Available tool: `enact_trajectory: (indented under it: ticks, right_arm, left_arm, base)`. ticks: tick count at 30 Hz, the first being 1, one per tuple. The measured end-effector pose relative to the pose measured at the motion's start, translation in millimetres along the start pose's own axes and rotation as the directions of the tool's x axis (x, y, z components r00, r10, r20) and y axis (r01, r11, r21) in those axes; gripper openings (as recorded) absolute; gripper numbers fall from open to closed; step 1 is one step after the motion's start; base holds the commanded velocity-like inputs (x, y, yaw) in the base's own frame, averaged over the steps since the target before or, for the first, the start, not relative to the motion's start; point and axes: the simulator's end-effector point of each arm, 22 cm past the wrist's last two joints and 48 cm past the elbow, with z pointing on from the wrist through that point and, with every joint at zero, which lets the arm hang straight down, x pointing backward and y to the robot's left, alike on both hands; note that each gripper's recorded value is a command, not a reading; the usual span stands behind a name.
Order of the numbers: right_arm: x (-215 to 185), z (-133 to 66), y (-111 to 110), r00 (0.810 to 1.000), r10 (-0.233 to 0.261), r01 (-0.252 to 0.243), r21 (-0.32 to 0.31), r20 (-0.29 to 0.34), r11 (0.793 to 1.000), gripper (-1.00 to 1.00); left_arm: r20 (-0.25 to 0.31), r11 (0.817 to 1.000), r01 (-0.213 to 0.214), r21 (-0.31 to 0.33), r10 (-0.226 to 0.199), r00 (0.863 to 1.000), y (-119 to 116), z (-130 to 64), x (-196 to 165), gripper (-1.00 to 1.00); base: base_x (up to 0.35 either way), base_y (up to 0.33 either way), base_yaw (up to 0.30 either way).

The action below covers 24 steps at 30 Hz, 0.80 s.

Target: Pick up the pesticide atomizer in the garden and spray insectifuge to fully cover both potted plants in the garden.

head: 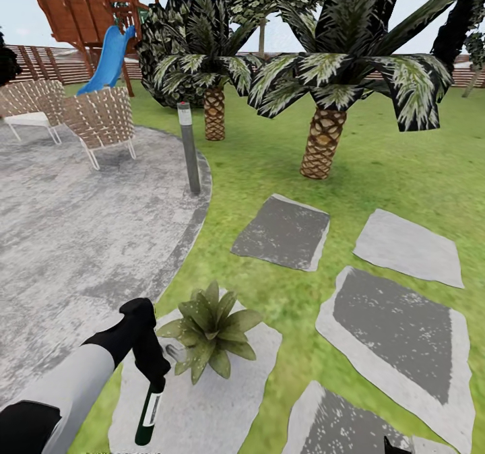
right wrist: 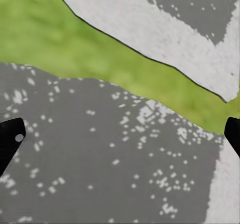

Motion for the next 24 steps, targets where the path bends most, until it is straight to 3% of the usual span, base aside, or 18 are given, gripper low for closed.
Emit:
enact_trajectory:
  ticks: [8,12,13,15,18,24]
  right_arm:
    - [0.3,-0.2,1.0,1.000,0.001,-0.001,-0.001,0.000,1.000,1.00]
    - [0.3,-0.2,1.0,1.000,0.001,-0.001,-0.001,0.000,1.000,1.00]
    - [0.3,-0.2,1.0,1.000,0.001,-0.001,-0.001,0.000,1.000,1.00]
    - [0.1,-0.2,1.0,1.000,0.001,-0.001,-0.001,0.000,1.000,1.00]
    - [-0.2,-0.1,0.8,1.000,0.001,-0.001,-0.001,0.001,1.000,1.00]
    - [-0.4,0.0,0.8,1.000,0.001,-0.001,0.000,0.001,1.000,1.00]
  left_arm:
    - [0.002,1.000,-0.005,0.005,0.005,1.000,-2.6,-0.9,-2.3,-1.00]
    - [0.034,0.999,-0.045,0.004,0.045,0.998,-22.6,-10.5,-31.7,-1.00]
    - [0.036,0.999,-0.054,-0.006,0.054,0.998,-24.1,-14.3,-36.9,-1.00]
    - [0.022,0.993,-0.053,-0.109,0.056,0.998,-6.3,-45.4,-49.9,-1.00]
    - [-0.002,0.981,-0.050,-0.187,0.050,0.999,10.6,-63.3,-50.0,-1.00]
    - [-0.005,0.977,-0.046,-0.208,0.046,0.999,15.8,-69.6,-50.1,-1.00]
  base:
    - [0.003,0.000,0.155]
    - [0.000,0.000,0.005]
    - [0.000,0.000,0.000]
    - [0.000,0.000,0.000]
    - [0.000,0.000,0.000]
    - [0.000,0.000,0.084]
